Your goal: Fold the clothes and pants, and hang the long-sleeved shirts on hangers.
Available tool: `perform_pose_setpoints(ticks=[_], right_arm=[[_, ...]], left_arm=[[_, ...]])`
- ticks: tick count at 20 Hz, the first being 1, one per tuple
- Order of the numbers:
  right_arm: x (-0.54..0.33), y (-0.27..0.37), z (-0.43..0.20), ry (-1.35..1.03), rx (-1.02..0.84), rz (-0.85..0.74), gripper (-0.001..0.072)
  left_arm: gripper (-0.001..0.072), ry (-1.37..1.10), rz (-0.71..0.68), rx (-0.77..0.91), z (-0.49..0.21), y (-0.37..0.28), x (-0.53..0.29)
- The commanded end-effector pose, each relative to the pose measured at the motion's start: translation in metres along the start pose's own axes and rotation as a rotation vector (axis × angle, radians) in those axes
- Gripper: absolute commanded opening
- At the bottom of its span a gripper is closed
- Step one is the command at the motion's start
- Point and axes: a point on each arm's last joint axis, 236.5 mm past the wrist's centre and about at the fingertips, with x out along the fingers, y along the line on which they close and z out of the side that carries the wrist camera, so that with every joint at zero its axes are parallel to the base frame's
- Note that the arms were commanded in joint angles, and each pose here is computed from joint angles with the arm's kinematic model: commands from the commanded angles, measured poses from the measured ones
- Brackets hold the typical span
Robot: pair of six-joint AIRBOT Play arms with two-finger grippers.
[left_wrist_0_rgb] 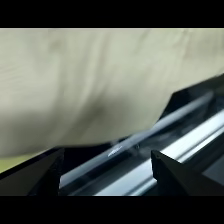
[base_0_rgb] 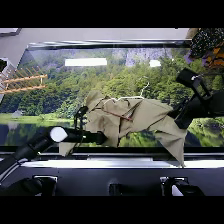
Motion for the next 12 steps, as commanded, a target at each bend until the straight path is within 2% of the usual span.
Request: perform_pose_setpoints(ticks=[1, 10, 11, 12], right_arm=[[-0.002, 0.005, 0.005, -0.022, 0.064, 0.012, 0.0035], [-0.002, 0.005, 0.005, -0.020, 0.094, 0.014, 0.0035], [-0.002, 0.006, 0.004, -0.019, 0.094, 0.015, 0.0035], [-0.002, 0.006, 0.004, -0.018, 0.094, 0.016, 0.0036]], left_arm=[[0.0606, -0.133, -0.019, -0.019, 0.014, -0.040, 0.023], [0.0599, -0.143, 0.011, 0.029, 0.046, -0.051, 0.061], [0.0542, -0.135, 0.019, 0.028, 0.045, -0.048, 0.066], [0.0515, -0.126, 0.031, 0.029, 0.043, -0.043, 0.071]])
